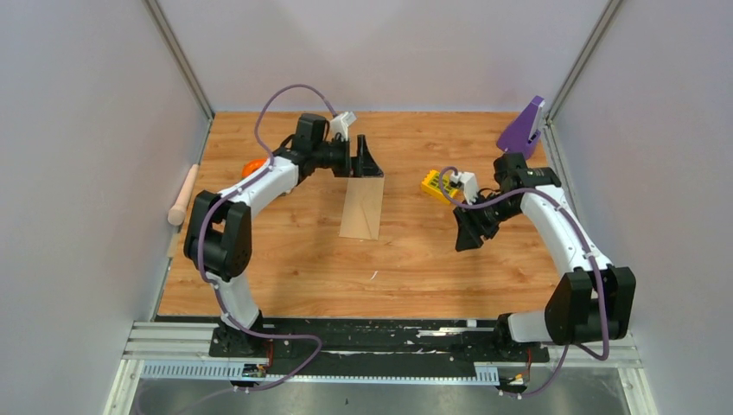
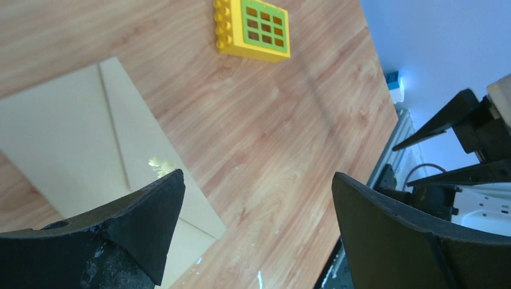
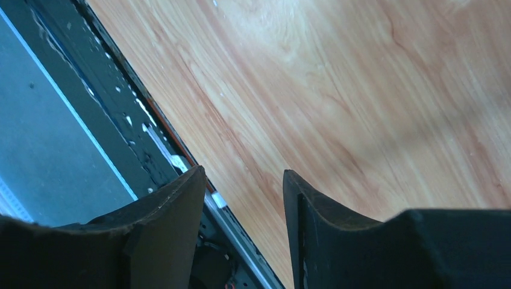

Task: Place the letter into the envelope and seal it
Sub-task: Seal the envelope flap on the envelope.

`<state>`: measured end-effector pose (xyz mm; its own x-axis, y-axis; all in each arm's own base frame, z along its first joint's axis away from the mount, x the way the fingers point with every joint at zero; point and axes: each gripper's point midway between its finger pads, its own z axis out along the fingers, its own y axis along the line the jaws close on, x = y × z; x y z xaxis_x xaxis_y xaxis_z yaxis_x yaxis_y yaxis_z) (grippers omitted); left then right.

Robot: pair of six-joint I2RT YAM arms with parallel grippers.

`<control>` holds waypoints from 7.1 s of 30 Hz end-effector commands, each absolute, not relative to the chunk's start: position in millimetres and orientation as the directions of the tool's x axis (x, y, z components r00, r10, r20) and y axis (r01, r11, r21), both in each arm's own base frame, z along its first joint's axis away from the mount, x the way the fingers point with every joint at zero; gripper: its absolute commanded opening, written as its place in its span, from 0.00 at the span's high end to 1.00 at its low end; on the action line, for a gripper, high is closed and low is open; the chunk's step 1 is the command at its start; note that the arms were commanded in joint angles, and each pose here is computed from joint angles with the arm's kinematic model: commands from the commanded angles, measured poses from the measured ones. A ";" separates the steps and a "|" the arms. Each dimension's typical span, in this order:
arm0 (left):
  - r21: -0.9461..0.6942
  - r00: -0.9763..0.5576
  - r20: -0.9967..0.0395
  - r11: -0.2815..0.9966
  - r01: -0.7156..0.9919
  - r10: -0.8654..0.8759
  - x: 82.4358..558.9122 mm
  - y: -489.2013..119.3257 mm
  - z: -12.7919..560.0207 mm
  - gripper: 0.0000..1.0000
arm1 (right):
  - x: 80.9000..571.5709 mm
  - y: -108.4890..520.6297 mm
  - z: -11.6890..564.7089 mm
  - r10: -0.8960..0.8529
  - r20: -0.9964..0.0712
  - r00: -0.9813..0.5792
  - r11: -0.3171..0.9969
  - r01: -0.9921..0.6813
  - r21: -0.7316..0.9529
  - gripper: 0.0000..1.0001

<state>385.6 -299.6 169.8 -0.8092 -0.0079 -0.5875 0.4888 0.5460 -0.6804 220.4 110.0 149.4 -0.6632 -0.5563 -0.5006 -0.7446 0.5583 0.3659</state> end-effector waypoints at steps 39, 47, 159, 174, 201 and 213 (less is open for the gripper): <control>-0.651 -0.912 -0.398 0.671 0.356 0.097 395.3 -274.6 20.2 1.00 | 334.5 242.9 185.2 -0.341 -0.747 -0.570 0.142 -0.817 0.559 1.00; -0.591 -0.927 -0.356 0.740 0.321 0.118 388.2 -260.8 -4.2 1.00 | 375.1 269.5 185.8 -0.275 -0.690 -0.669 0.061 -0.729 0.682 0.99; -0.705 -0.954 -0.300 0.675 0.217 -0.007 374.2 -267.9 3.4 1.00 | 423.2 337.5 9.2 -0.289 -0.253 -0.923 0.461 -0.366 0.808 0.98; -0.650 -0.911 -0.398 0.669 0.360 0.105 365.7 -277.1 29.6 1.00 | 420.6 333.8 -17.2 -0.237 -0.149 -0.960 0.564 -0.261 0.783 1.00; -0.602 -0.954 -0.300 0.774 0.198 0.010 376.2 -230.5 -16.1 1.00 | 414.0 332.7 -22.4 -0.254 -0.150 -0.955 0.582 -0.275 0.765 1.00; -0.629 -0.964 -0.267 0.760 0.160 -0.018 392.1 -235.6 -23.9 1.00 | 405.3 338.6 -22.7 -0.281 -0.150 -0.948 0.576 -0.291 0.764 1.00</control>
